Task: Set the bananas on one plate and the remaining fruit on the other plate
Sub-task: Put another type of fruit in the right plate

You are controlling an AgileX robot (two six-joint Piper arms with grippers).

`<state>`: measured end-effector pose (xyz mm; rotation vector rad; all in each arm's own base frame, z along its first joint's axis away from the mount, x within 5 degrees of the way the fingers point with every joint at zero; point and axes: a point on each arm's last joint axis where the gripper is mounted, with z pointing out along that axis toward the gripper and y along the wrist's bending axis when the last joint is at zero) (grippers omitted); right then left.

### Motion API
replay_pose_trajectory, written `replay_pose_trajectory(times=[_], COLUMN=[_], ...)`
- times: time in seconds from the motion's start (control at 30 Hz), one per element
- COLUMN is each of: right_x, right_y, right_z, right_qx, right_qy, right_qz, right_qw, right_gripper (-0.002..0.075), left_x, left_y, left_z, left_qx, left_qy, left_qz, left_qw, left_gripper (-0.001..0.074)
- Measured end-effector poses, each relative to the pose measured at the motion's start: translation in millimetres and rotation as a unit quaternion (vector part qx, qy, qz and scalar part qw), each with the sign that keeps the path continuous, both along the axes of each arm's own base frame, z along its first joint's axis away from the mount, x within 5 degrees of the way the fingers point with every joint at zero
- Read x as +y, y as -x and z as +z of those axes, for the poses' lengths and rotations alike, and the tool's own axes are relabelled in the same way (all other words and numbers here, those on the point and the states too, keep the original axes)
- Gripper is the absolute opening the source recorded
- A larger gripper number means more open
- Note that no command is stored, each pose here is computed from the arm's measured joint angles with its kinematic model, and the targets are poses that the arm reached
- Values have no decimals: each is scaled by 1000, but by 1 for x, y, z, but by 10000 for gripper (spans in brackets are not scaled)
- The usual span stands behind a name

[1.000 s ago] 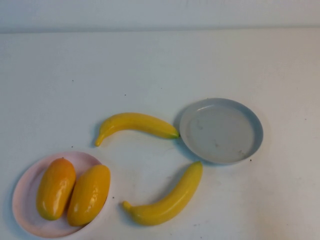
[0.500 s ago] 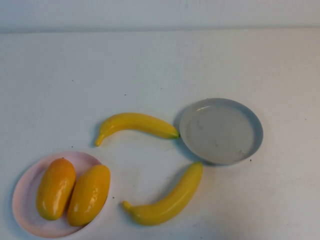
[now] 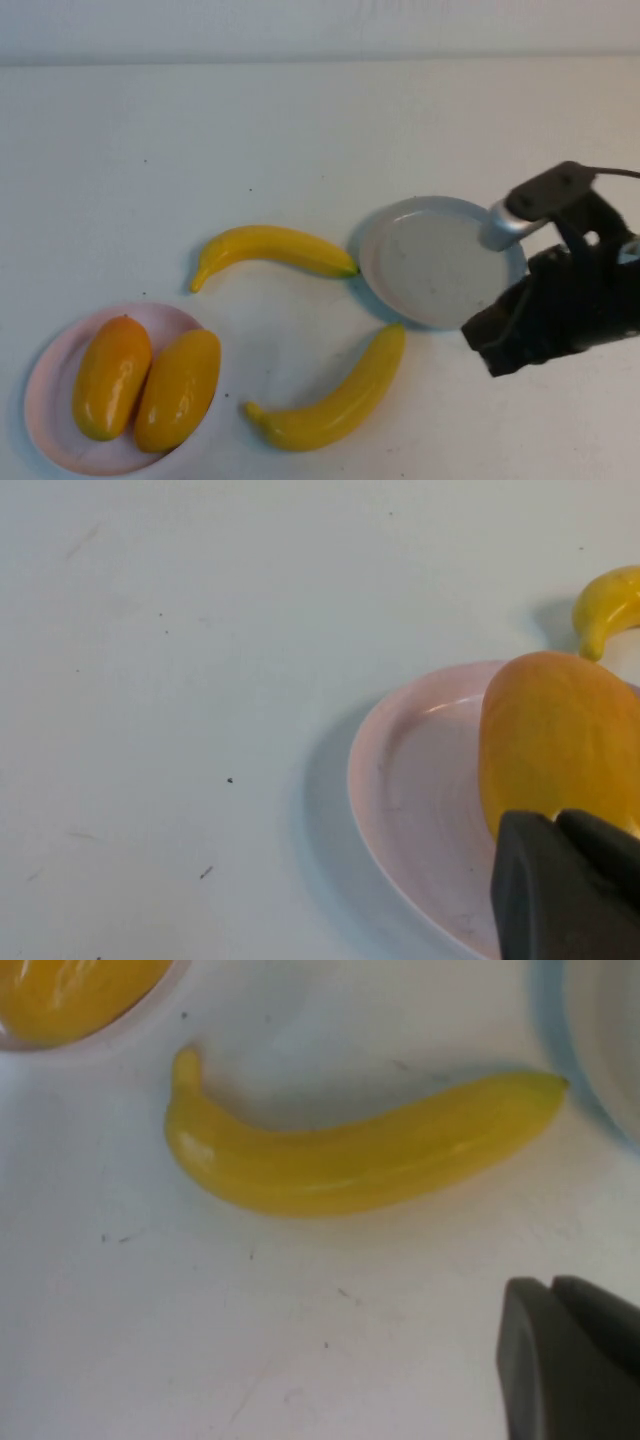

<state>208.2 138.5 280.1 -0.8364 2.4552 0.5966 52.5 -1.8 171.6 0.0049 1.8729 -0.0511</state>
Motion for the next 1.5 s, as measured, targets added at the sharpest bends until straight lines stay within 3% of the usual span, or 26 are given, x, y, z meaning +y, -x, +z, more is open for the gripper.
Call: replay_pose_trajectory(times=[0.17, 0.27, 0.4, 0.53, 0.77, 0.87, 1.1, 1.33, 1.5], right_x=[49, 75, 100, 117, 130, 132, 130, 132, 132], right_y=[-20, -26, -27, -34, -52, -57, -62, -68, -68], right_z=[-8, -13, -15, -24, -51, -61, -80, -105, -109], right_qx=[-31, -54, -93, -110, -137, -146, -138, -122, -110], right_qy=[61, 85, 108, 119, 142, 152, 187, 205, 205], right_qz=[125, 221, 375, 454, 500, 523, 559, 569, 574], right_qw=[990, 970, 916, 876, 843, 826, 796, 787, 785], right_gripper=[-17, -17, 0, 97, 419, 491, 516, 513, 449], left_x=[0, 0, 0, 0, 0, 0, 0, 0, 0], left_y=[0, 0, 0, 0, 0, 0, 0, 0, 0], left_z=[0, 0, 0, 0, 0, 0, 0, 0, 0], left_qx=[0, 0, 0, 0, 0, 0, 0, 0, 0], left_qy=[0, 0, 0, 0, 0, 0, 0, 0, 0], left_qz=[0, 0, 0, 0, 0, 0, 0, 0, 0], left_qw=[1000, 1000, 1000, 1000, 1000, 1000, 1000, 1000, 1000], left_gripper=[-3, -3, -3, -3, -3, -3, -3, -3, -3])
